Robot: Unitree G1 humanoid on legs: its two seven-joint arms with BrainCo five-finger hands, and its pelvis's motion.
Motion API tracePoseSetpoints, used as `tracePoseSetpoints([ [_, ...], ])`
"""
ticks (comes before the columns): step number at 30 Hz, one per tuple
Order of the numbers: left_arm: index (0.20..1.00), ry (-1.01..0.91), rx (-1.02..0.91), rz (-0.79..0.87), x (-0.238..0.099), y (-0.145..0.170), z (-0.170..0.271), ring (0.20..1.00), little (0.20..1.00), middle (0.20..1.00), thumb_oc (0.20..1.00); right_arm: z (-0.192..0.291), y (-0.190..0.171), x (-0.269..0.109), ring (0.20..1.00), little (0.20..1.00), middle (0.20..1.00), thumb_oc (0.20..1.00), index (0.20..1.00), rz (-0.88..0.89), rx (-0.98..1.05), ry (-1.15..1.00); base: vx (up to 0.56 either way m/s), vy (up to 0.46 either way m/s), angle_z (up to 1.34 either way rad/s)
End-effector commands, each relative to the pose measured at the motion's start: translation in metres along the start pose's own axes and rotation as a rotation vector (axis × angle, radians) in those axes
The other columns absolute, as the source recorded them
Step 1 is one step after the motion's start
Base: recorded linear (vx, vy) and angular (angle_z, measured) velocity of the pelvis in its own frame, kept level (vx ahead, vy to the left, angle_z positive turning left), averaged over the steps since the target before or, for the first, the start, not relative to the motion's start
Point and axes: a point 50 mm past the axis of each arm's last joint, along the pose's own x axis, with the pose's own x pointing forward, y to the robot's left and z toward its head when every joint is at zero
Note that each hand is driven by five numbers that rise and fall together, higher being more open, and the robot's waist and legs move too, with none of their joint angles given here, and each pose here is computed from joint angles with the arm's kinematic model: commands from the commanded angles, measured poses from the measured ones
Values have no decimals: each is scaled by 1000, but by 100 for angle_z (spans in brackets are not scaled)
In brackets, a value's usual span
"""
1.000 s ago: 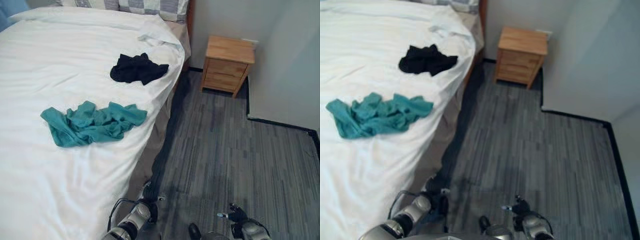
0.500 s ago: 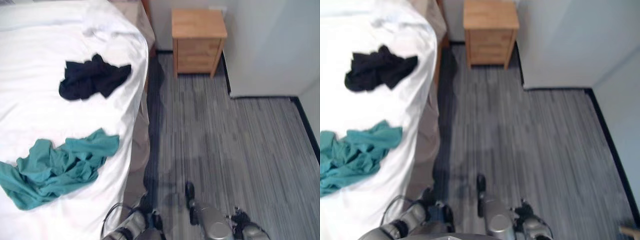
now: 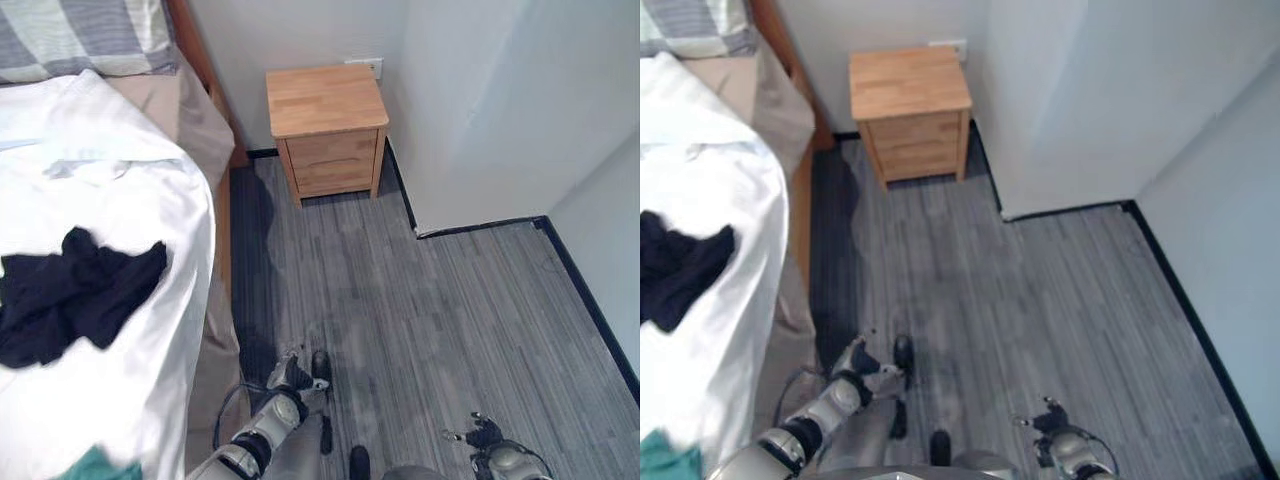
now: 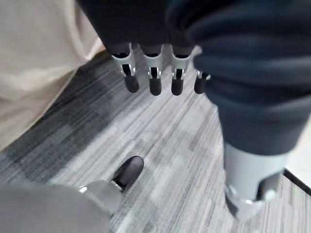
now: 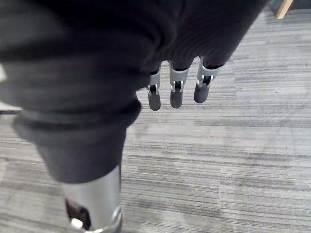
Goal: Tidy up the quilt and then pick up the clothes from the bed and put them into the laundry hamper.
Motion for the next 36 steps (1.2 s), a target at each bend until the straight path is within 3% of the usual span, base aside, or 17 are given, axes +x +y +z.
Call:
tracePoseSetpoints([
  [1, 1000, 23, -85, 83, 8, 13, 11, 1000, 1000, 1000, 1000, 22, 7, 2, 1000, 1000, 1000, 1000, 1000, 9, -14, -74, 297, 81, -16],
  [7, 1000, 109, 13, 51, 4, 16, -15, 1000, 1000, 1000, 1000, 41, 22, -1, 1000, 1000, 1000, 1000, 1000, 71, 26, -156, 570, 43, 67],
  [15, 1000, 97, 23, 42, 6, 18, -14, 1000, 1000, 1000, 1000, 4, 7, 1, 1000, 1000, 1000, 1000, 1000, 54, -94, -3, 474, -193, 114],
  [20, 1000, 46, -31, 61, 6, 18, -3, 1000, 1000, 1000, 1000, 7, -15, 4, 1000, 1000, 1000, 1000, 1000, -18, -94, 2, 283, -134, 138],
  [29, 1000, 321, -64, 48, -17, 8, -73, 1000, 1000, 1000, 1000, 34, -1, 6, 1000, 1000, 1000, 1000, 1000, 5, -105, -66, 280, 23, 28],
  [36, 1000, 319, -88, 95, -17, 23, -78, 1000, 1000, 1000, 1000, 43, 4, 6, 1000, 1000, 1000, 1000, 1000, 4, -24, -84, 124, -230, 133],
])
